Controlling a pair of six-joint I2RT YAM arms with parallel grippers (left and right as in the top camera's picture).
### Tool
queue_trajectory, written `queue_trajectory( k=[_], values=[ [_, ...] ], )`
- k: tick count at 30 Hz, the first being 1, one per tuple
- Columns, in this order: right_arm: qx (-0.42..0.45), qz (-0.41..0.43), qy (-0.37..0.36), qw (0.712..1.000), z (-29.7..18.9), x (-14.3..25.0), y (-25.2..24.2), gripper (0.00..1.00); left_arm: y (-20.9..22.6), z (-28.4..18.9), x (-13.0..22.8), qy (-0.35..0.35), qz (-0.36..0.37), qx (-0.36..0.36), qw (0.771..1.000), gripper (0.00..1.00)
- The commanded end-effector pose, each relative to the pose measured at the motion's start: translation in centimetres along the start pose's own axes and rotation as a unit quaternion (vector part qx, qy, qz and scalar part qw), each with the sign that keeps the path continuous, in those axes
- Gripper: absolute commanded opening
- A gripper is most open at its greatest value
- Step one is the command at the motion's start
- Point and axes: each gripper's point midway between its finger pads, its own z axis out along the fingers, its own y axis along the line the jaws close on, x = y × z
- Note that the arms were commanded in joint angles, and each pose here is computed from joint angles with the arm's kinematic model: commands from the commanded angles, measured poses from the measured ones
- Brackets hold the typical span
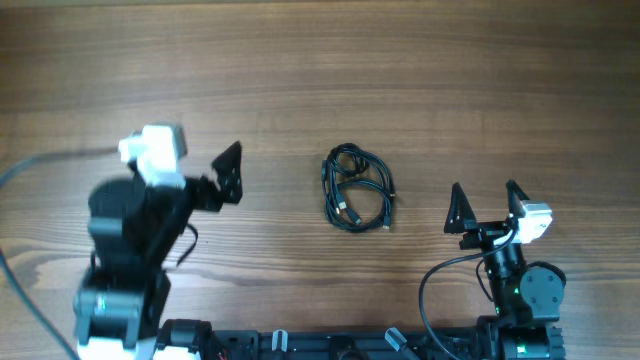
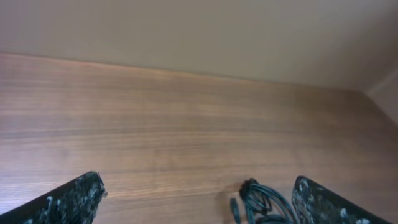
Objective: Untangle cables
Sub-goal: 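Move the left gripper over the black cable bundle and lower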
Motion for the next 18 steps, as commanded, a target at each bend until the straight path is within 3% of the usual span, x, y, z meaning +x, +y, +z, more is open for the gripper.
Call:
queue_trajectory(
  k=[1,8,18],
  values=[
    [0.004,0.004,-0.005,1.0,0.0,-0.2,-0.1,1.0,-1.6,1.6,-0.9,0.063,-0.017,0.04,0.997,1.0],
    [0.004,0.004,-0.005,1.0,0.0,-0.2,-0.1,1.0,-3.4,5.2,2.0,0.206,-0.035,0.062,0.976,1.0],
    [0.004,0.004,-0.005,1.0,0.0,-0.2,-0.1,1.0,-9.9,10.2,12.2,0.361,0.038,0.114,0.925,1.0]
  ],
)
